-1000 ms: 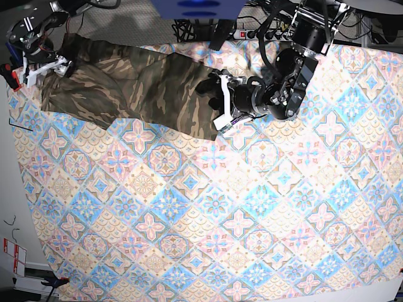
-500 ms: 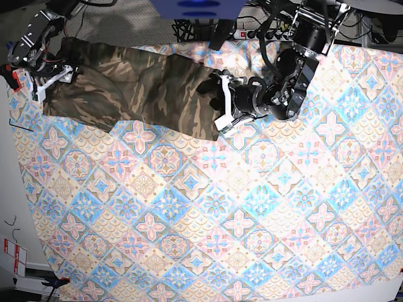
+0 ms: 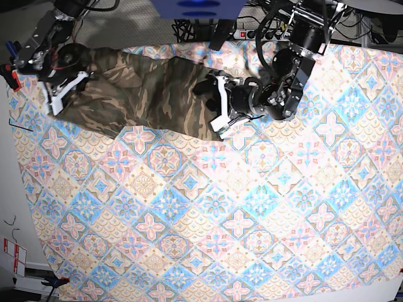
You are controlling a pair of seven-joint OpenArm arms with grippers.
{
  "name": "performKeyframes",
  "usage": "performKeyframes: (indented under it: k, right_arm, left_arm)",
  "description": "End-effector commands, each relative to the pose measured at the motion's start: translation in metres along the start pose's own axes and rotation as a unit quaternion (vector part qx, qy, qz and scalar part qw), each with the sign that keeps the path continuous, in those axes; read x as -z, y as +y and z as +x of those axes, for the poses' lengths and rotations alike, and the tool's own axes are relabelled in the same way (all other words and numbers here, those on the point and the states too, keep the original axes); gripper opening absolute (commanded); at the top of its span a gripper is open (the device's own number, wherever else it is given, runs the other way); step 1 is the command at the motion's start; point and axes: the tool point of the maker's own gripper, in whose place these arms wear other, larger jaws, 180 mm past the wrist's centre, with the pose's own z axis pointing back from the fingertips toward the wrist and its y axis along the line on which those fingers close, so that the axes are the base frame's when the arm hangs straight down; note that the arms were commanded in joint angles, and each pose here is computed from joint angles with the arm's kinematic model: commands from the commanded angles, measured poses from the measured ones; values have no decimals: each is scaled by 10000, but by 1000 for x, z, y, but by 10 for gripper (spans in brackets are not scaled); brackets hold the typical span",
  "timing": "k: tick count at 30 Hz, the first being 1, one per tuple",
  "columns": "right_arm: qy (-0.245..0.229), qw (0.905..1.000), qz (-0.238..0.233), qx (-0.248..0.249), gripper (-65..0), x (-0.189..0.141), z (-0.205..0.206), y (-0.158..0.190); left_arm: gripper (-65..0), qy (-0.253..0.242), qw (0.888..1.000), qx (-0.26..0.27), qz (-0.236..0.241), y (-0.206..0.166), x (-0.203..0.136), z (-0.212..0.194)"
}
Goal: Fold the T-shirt properly
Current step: 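Hold the folded end with the left gripper and regrasp with the right gripper, then fold the strip's other end with the right gripper onto the bundle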
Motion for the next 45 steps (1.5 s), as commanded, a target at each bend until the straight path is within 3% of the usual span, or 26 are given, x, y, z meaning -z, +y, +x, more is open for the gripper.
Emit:
performKeyframes:
  k: [1, 5, 10, 12, 17, 20, 24, 27, 32, 36, 39, 45]
  right_arm:
    - [-320, 9993, -147, -87, -601, -11, 26, -9]
    - [-449, 9983, -300, -226, -601, -21, 53, -16]
    - [-560, 9974, -333, -311, -601, -25, 76, -15]
    - [-688, 9956, -448, -445, -599, -34, 86, -17]
    - [-742, 9835, -620, -1526, -599, -53, 116, 10]
    - [-891, 9734, -548, -2040, -599, -59, 130, 35]
    - [-748, 9643, -251, -2526, -599, -47, 126, 67]
    - [-526, 9477, 31, -3149, -599, -36, 121, 95]
    - [-446, 9187, 439, -3900, -599, -30, 113, 142]
    - [-453, 9088, 612, -4102, -599, -27, 109, 158]
    - [-493, 8945, 976, -4335, -598, -29, 104, 180]
    - [-823, 8378, 2415, -4827, -597, -48, 96, 245]
  left_arm:
    - [-327, -218, 9997, 107, -62, -4, 0, 16]
    - [-327, -122, 9996, 247, -16, -10, 18, 24]
    - [-328, 256, 9996, -19, -126, -12, 52, 15]
    - [-328, 97, 9998, -11, -150, -13, 56, 25]
    - [-328, -25, 9999, 13, -162, -14, 56, 34]
    - [-328, -2, 9999, 13, -145, -12, 55, 32]
    - [-328, 158, 9999, -24, 20, 3, 44, 16]
    - [-328, 389, 9992, -97, 64, 12, 35, 3]
    - [-328, 117, 9998, 63, 126, 20, 6, 17]
    - [-328, 5, 9999, 36, 139, 26, -9, 17]
    - [-328, 66, 9998, 19, 194, 31, -14, 12]
    - [-328, 113, 9997, -24, 214, 32, -15, 4]
